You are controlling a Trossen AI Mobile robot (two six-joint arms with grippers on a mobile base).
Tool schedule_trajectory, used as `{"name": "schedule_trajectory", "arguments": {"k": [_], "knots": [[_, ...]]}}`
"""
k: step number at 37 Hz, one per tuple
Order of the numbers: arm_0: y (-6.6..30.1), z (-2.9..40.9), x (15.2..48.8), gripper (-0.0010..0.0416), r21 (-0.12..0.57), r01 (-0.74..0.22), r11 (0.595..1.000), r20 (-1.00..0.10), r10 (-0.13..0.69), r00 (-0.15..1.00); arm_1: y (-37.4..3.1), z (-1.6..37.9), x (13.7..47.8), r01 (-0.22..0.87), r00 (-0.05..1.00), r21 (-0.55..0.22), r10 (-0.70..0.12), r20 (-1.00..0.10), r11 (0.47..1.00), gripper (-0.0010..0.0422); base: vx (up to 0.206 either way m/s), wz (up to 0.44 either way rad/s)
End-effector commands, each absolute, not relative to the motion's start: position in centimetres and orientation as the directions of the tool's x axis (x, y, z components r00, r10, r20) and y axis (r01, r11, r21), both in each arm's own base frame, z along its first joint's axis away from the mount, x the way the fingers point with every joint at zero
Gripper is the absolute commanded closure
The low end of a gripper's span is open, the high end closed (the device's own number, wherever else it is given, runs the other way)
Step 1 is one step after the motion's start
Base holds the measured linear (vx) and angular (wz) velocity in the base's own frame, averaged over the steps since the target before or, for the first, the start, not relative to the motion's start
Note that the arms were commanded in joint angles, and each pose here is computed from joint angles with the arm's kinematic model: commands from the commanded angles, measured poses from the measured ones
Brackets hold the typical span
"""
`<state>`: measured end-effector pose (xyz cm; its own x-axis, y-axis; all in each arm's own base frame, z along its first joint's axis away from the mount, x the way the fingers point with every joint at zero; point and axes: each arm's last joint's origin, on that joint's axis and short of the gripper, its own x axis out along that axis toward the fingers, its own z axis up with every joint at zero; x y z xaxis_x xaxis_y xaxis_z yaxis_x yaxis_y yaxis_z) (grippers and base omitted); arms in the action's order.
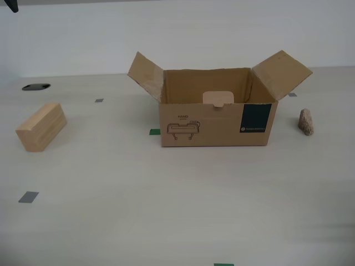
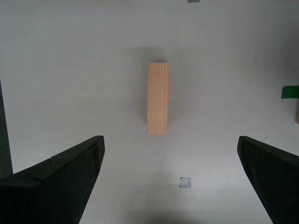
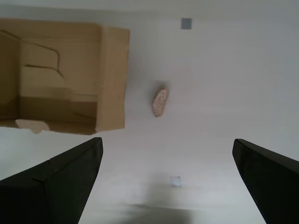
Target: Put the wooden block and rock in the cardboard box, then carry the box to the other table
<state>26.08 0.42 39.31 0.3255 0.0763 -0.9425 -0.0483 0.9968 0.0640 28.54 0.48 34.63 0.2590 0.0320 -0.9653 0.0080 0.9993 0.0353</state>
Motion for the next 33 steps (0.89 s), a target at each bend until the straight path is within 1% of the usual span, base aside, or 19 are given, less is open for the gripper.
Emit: {"name": "schedule_trajectory", "arguments": {"k": [1,7,16,26,33], "knots": [[0.5,38.3,26.5,0.0016,0.087,-0.066,0.994,-0.943,0.103,0.315,0.5,34.6,28.6,0.012,0.261,0.033,0.029,-0.965,0.999,0.0021,0.000,0.000],[0.5,36.7,26.9,0.0016,0.088,-0.063,0.994,-0.950,0.103,0.294,0.5,33.9,28.6,0.012,0.241,0.033,0.029,-0.970,0.999,0.0021,0.000,0.000],[0.5,34.5,27.4,0.0016,0.090,-0.061,0.994,-0.959,0.103,0.265,0.5,30.7,28.7,0.014,0.193,0.032,0.029,-0.981,0.999,0.0021,0.000,0.000],[0.5,32.7,28.0,0.0016,0.089,-0.062,0.994,-0.953,0.103,0.284,0.5,27.7,29.0,0.013,0.193,0.031,0.028,-0.981,0.999,0.0021,0.000,0.000],[0.5,31.5,28.2,0.0016,0.089,-0.061,0.994,-0.956,0.103,0.276,0.5,26.4,29.0,0.012,0.204,0.032,0.029,-0.979,0.999,0.0021,0.000,0.000]]}}
